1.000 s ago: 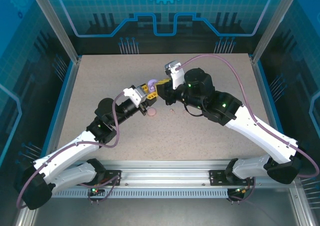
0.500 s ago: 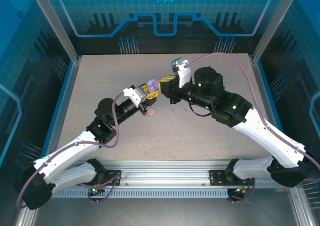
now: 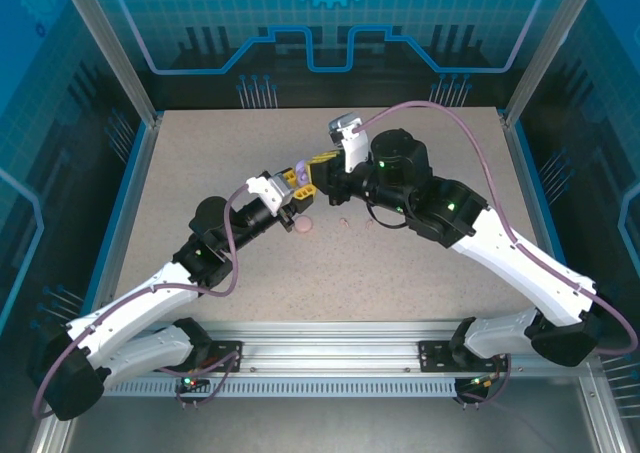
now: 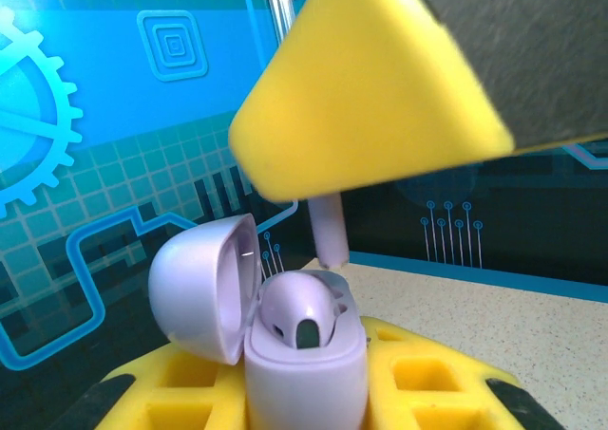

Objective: Insert the wireless bluetooth earbuds into the charging case

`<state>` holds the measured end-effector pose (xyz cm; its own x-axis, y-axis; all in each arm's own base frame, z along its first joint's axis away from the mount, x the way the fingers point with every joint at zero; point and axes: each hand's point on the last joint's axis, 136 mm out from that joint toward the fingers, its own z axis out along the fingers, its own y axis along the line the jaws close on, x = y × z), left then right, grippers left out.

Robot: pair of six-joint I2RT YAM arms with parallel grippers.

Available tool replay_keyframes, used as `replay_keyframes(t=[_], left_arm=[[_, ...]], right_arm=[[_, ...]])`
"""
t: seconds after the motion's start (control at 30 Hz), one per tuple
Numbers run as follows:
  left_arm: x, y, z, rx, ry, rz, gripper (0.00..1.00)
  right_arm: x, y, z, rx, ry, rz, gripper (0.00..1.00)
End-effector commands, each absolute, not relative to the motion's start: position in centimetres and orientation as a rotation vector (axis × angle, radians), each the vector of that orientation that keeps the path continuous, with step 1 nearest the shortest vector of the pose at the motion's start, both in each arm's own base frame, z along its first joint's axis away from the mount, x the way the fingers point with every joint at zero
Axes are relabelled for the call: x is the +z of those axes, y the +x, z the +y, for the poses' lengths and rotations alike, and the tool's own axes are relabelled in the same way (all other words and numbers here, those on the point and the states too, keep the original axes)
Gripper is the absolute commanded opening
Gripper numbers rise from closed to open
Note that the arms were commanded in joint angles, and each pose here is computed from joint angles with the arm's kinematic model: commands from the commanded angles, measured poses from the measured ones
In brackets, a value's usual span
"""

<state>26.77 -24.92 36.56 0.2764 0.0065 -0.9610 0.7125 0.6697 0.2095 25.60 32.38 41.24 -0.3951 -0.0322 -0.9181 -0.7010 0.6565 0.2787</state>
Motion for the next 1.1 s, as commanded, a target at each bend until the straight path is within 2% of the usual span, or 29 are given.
replay_keyframes(t=[0.0, 0.33, 1.07], left_arm=[[40.0, 25.7, -24.8, -0.541, 0.709, 1.107, 0.0], [40.3, 25.7, -24.8, -0.537, 0.709, 1.099, 0.0], [40.2, 25.8, -24.9, -0.542, 0.711, 1.105, 0.0]], right_arm=[[42.3, 26.0, 32.0, 0.819, -0.562, 1.825, 0.14], [40.8, 26.7, 30.9, 0.803, -0.523, 1.866, 0.13], [40.0, 25.7, 32.1, 0.869, -0.576, 1.891, 0.13]])
